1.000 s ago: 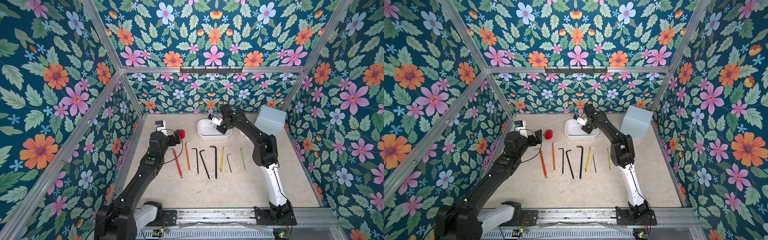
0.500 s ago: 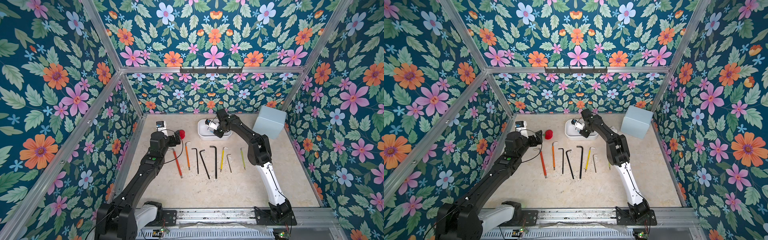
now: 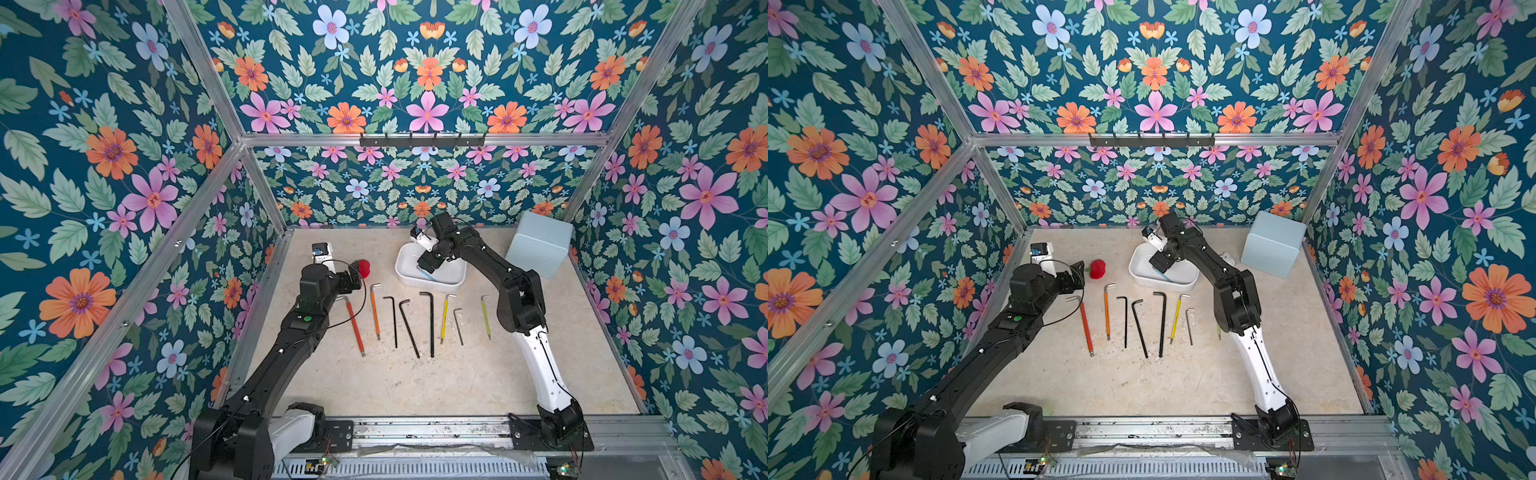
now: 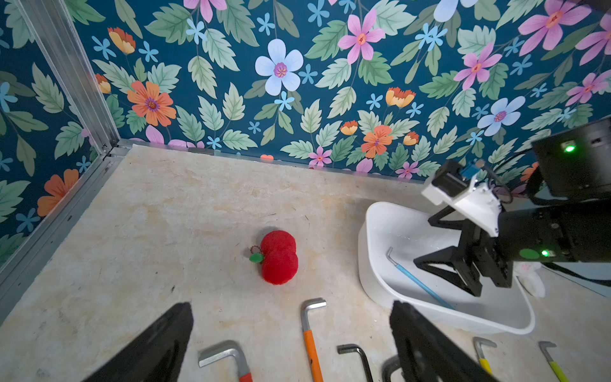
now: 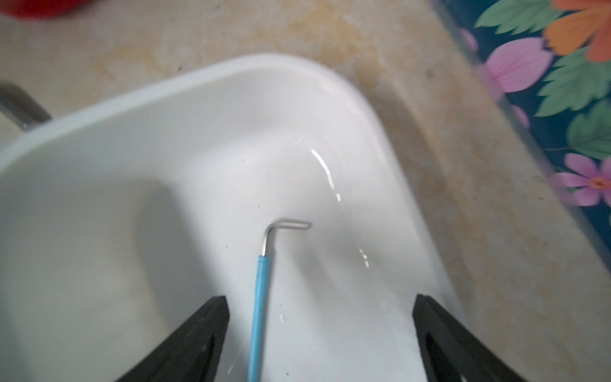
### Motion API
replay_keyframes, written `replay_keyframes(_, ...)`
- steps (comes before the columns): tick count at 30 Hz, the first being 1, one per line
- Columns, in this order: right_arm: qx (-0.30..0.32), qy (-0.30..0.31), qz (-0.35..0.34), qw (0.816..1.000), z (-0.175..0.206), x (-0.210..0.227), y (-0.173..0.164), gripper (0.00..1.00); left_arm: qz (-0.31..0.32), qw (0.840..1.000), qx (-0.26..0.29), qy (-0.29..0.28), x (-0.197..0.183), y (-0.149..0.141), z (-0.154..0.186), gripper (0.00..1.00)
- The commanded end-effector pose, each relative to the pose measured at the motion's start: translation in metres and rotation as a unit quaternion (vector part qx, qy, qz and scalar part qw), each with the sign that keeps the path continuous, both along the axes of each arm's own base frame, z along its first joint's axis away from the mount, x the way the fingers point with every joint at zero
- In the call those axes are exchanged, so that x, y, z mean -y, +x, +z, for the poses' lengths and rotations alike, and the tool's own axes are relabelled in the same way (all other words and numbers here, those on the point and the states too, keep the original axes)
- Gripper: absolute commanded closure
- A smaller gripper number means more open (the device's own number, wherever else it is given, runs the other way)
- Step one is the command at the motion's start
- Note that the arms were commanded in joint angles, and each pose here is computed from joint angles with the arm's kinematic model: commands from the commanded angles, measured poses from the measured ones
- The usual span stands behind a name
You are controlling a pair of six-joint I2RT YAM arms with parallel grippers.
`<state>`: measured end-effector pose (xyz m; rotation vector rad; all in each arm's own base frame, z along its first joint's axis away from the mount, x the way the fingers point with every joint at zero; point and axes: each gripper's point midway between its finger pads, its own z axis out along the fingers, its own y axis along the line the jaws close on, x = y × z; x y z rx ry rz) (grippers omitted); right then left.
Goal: Put the hex key on the desktop into the storage box
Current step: Place the Allen key in the storage box.
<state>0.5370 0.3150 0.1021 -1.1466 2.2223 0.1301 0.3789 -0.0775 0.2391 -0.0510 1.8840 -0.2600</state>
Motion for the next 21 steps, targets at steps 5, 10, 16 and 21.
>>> replay_keyframes(5,0.090,0.131,-0.104,0.982,0.119,0.002,0.006,0.07,-0.001,1.000,0.016,-0.017,0.001,0.000,0.010,0.01)
replay_keyframes(10,0.104,0.176,-0.206,0.957,0.163,0.042,-0.028,0.07,0.002,1.000,0.014,-0.026,0.002,0.000,0.010,0.01)
replay_keyframes(16,0.110,0.206,-0.286,0.929,0.155,0.111,-0.113,0.01,-0.013,0.999,0.004,-0.029,0.008,0.002,0.007,0.01)
replay_keyframes(21,0.054,0.235,-0.383,0.892,0.123,0.180,-0.174,0.01,-0.007,0.999,0.022,-0.032,0.005,-0.001,0.013,0.01)
